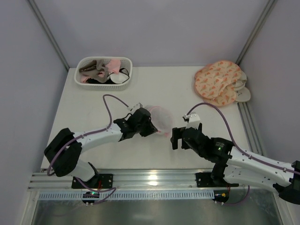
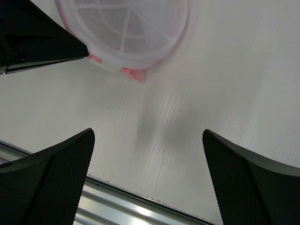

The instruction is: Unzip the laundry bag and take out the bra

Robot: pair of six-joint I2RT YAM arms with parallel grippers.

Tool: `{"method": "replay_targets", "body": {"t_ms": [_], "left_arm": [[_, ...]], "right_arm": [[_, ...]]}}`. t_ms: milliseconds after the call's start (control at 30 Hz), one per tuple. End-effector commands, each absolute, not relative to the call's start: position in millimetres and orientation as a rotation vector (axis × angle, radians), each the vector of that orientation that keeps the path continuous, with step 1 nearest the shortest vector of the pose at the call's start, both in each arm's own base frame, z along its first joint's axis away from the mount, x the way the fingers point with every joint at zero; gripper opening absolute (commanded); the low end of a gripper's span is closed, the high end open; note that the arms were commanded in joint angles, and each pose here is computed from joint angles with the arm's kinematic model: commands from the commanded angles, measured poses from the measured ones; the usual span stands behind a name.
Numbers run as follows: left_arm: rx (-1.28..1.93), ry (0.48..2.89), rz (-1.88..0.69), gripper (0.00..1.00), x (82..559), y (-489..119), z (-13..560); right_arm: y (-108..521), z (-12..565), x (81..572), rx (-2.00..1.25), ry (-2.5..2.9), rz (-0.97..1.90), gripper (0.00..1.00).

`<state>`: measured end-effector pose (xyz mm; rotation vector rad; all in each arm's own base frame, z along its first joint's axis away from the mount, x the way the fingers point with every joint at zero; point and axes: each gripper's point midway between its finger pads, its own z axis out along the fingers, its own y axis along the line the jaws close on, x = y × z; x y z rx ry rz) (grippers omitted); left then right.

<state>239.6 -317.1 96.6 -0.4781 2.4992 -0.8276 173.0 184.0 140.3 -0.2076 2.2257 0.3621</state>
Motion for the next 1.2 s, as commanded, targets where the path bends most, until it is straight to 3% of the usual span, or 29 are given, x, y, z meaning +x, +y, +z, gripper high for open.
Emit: {"method": "replay_targets", "body": {"t_ms": [0,333,367,467,567,833,1033,1167], "left_arm": [[-0.476,2.433,-0.83,0.18,255,-325,108],[-0.486,2.398,-0.83,0.21,260,-323,107],[-0.484,2.396,-0.838,0.37,260,-324,108],[-0.489,2.371,-0.862,0.69,259,-324,115],[-0.507,2.352,-0.86,0.77,258,-320,118],[-0.529,2.354,-0.901,0.74,260,-329,118],[-0.541,2.349,-0.927,0.58,273,-348,118],[-0.559,2.332,-0.919,0.55,285,-357,117]], "right_arm": [[188,147,175,-0.116,2.177,0.45,0.99],[198,136,170,-0.102,2.154,0.561,1.0],[197,135,170,-0.114,2.163,0.543,0.99],[199,129,171,-0.15,2.201,0.491,0.99],[202,129,172,-0.158,2.202,0.493,0.99],[198,129,175,-0.147,2.191,0.461,0.99],[194,126,176,-0.139,2.193,0.437,0.99],[192,123,176,-0.138,2.2,0.426,0.99]]}}
